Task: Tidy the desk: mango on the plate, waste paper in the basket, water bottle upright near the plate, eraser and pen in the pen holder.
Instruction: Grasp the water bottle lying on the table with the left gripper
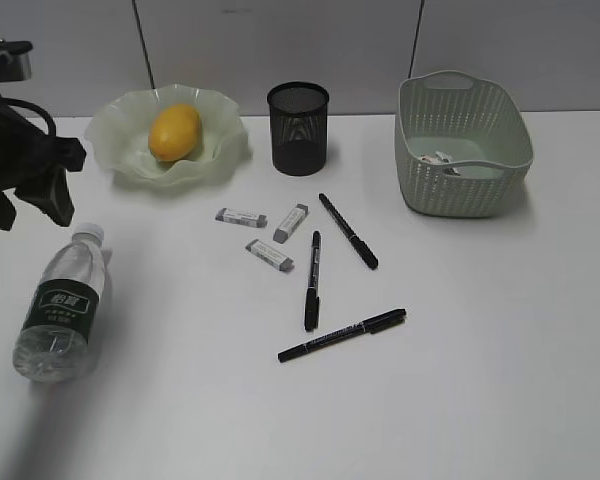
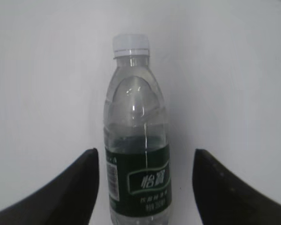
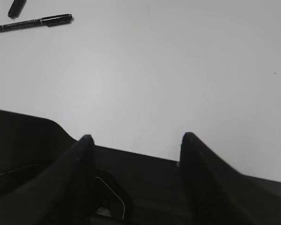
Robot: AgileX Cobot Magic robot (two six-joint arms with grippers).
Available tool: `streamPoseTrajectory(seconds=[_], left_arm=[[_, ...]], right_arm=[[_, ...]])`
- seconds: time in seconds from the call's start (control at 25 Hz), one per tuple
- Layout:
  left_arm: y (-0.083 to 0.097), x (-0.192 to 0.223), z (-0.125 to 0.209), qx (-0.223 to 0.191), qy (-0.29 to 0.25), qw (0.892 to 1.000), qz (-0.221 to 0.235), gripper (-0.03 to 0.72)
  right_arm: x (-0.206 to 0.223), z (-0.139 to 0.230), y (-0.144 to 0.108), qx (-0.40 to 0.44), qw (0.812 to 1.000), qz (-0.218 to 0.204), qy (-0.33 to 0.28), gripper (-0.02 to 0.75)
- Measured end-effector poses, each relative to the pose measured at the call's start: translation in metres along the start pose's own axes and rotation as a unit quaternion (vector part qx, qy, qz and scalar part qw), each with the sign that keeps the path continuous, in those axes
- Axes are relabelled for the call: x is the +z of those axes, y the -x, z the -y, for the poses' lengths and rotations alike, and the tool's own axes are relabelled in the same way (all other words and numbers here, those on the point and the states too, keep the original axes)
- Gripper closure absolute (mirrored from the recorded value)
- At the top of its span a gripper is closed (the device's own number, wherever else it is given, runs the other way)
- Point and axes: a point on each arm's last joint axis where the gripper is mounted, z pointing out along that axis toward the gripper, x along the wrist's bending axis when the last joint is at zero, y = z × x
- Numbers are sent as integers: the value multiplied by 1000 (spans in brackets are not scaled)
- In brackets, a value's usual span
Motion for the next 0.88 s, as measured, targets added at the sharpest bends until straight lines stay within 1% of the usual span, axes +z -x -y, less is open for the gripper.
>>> streamPoseTrajectory(seconds=[0.16, 0.24, 0.36, 0.56, 0.64, 0.72, 0.88], left_arm=[[2, 15, -6, -4, 9, 1000, 5, 122], [3, 20, -8, -7, 10, 1000, 8, 85], [3, 30, -9, -13, 0, 1000, 5, 71], [1, 50, -10, -23, -23, 999, -3, 71], [2, 52, -10, -24, -21, 999, -2, 73], [2, 54, -12, -25, -14, 1000, 0, 77], [1, 54, -14, -27, -4, 1000, 0, 81]], right_arm=[[-2, 17, 0, -1, 1000, 0, 22, 277], [-1, 25, 0, -1, 1000, 0, 31, 277], [-5, 32, 0, -1, 999, 0, 54, 279], [-14, 41, 0, -4, 995, 0, 98, 281], [-19, 46, 0, -8, 992, 0, 124, 281], [-22, 52, 0, -13, 986, 1, 164, 281], [-20, 52, 0, -16, 983, 1, 183, 281]])
